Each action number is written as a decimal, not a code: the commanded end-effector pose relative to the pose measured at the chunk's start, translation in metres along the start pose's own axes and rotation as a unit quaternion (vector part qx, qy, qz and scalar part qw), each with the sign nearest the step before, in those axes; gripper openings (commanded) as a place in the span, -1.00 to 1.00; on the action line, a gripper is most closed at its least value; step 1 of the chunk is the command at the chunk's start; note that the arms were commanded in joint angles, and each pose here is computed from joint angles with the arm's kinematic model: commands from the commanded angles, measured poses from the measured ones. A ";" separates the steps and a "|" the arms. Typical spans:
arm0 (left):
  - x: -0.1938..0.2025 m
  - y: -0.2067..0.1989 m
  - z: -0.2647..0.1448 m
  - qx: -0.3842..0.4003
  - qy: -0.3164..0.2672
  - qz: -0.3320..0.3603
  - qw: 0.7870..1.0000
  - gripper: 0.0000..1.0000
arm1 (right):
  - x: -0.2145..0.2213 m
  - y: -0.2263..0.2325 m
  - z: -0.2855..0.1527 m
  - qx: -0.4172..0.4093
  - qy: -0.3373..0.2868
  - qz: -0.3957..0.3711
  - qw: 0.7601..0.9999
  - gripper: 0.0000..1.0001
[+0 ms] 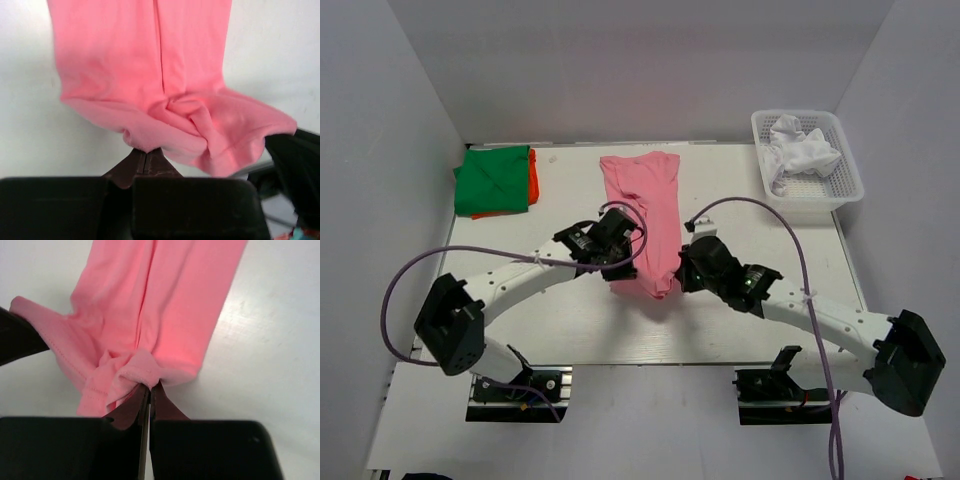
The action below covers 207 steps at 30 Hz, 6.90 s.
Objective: Fold and stack the t-shirts
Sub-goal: Fold the folded rectangular tshirt in 1/3 of the way, then grab one side of the 2/3 rectangular tshirt with both arms, then fold the long partially folded tshirt into a neat square
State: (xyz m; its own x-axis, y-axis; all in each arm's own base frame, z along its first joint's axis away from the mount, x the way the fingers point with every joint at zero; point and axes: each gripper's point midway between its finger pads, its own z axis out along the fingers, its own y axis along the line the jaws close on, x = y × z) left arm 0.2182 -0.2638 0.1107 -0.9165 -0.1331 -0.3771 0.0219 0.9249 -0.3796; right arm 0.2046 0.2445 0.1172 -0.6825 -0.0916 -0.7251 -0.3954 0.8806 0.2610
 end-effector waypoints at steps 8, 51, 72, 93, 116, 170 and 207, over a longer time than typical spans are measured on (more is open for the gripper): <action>-0.117 0.006 0.008 -0.090 -0.088 -0.028 0.992 -1.00 | -0.124 -0.032 0.027 0.091 -0.122 0.003 0.988 -1.00; -0.325 0.064 0.077 -0.023 -0.188 -0.194 0.963 0.99 | -0.234 -0.112 0.183 0.072 -0.116 0.039 0.990 0.05; -0.106 0.146 -0.023 -0.107 -0.138 -0.192 0.966 0.99 | -0.121 0.031 0.180 -0.210 0.010 -0.068 0.975 0.81; -0.082 0.135 -0.012 -0.064 -0.087 -0.140 0.984 0.99 | -0.214 -0.012 0.228 -0.098 -0.093 0.081 0.987 0.81; -0.068 0.086 0.101 -0.039 0.022 -0.008 0.999 -0.24 | -0.019 -0.071 0.112 -0.018 0.068 0.085 0.994 0.69; -0.114 0.007 -0.064 0.003 -0.134 -0.067 0.989 -1.00 | -0.138 -0.012 0.010 -0.124 0.050 0.042 0.990 -1.00; -0.262 0.087 0.023 -0.197 -0.194 -0.132 0.952 1.00 | -0.235 -0.075 0.168 -0.119 0.045 0.071 0.989 0.81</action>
State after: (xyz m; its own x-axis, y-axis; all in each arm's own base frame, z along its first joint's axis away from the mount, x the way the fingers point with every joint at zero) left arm 0.4523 -0.1591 0.1080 -0.7174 -0.4388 -0.5411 -0.4471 0.8857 -0.1254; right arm 0.4780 0.2767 0.1106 -0.8677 -0.0618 -0.4932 -0.3545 0.7725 0.5269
